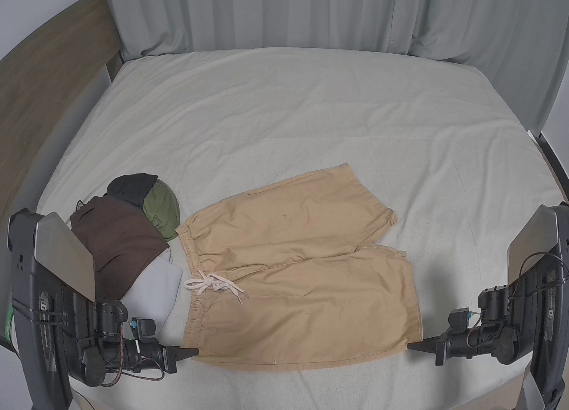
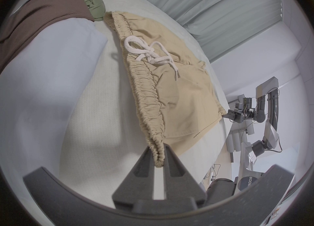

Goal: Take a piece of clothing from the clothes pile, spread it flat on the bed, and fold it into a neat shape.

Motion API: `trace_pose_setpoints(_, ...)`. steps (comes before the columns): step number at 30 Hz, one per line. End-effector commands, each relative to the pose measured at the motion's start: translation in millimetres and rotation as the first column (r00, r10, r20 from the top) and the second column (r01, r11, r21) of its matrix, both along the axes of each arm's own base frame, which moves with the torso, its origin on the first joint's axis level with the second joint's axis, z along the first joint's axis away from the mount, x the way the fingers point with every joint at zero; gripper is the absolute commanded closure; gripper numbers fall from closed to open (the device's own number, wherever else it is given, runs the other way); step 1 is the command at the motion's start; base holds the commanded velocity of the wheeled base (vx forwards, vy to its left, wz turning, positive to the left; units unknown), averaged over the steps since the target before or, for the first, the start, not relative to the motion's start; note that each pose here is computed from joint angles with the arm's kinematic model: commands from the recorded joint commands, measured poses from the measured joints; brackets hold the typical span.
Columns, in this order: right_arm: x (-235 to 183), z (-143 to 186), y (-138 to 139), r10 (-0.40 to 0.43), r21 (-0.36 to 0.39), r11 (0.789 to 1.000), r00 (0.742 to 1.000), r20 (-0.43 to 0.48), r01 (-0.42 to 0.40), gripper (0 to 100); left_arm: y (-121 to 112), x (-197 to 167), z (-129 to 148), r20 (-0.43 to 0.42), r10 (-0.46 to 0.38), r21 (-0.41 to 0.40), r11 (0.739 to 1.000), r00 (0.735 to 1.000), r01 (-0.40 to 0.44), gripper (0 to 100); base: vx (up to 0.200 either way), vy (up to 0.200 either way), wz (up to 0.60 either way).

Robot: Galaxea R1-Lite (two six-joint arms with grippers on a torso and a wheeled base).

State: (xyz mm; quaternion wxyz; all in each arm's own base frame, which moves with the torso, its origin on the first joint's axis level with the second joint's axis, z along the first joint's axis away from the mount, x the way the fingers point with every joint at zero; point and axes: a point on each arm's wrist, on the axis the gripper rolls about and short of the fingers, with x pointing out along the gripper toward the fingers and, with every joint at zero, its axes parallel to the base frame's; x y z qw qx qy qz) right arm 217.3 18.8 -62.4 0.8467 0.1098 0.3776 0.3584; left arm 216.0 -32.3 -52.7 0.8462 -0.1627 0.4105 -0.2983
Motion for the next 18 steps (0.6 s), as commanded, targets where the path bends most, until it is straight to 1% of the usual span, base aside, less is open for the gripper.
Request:
trace_pose_setpoints(1,4.4,4.8,0.3,0.0,0.002,1.0,0.999,0.034,0.0,100,-1.9,2.8,5.2,0.03,-0.013,-0.012,1.0,0.999,0.013,100,0.0,0.0,0.0)
trace_pose_setpoints(3,9.1,10.3,0.4,-0.002,0.007,1.0,0.998,0.068,0.002,100,-3.0,6.4,12.7,0.064,-0.011,-0.024,1.0,0.998,0.012,100,0.0,0.0,0.0)
trace_pose_setpoints(4,9.1,10.3,0.4,-0.002,0.007,1.0,0.998,0.068,0.002,100,-3.0,6.4,12.7,0.064,-0.011,-0.024,1.0,0.998,0.012,100,0.0,0.0,0.0)
trace_pose_setpoints(5,11.0,14.1,0.8,-0.003,0.009,1.0,0.996,0.087,0.002,100,-3.7,9.5,18.4,0.089,-0.006,-0.036,0.999,0.996,0.009,100,0.0,0.0,0.0)
trace_pose_setpoints(10,17.0,27.8,3.1,-0.014,0.03,1.0,0.991,0.134,0.01,100,-7.1,17.6,31.3,0.12,0.025,-0.085,0.996,0.993,-0.015,100,0.0,0.0,0.0)
trace_pose_setpoints(13,19.3,33.4,3.5,-0.028,0.047,0.999,0.989,0.143,0.022,100,-7.3,20.2,35.3,0.13,0.037,-0.098,0.995,0.991,-0.025,100,0.0,0.0,0.0)
trace_pose_setpoints(15,23.6,40.5,4.4,-0.05,0.075,0.996,0.987,0.151,0.039,100,-7.6,23.4,39.5,0.137,0.054,-0.118,0.992,0.989,-0.038,100,0.0,0.0,0.0)
trace_pose_setpoints(18,25.9,44.7,7.1,-0.055,0.093,0.995,0.987,0.153,0.041,100,-7.9,26.1,42.7,0.147,0.064,-0.129,0.991,0.987,-0.045,100,0.0,0.0,0.0)
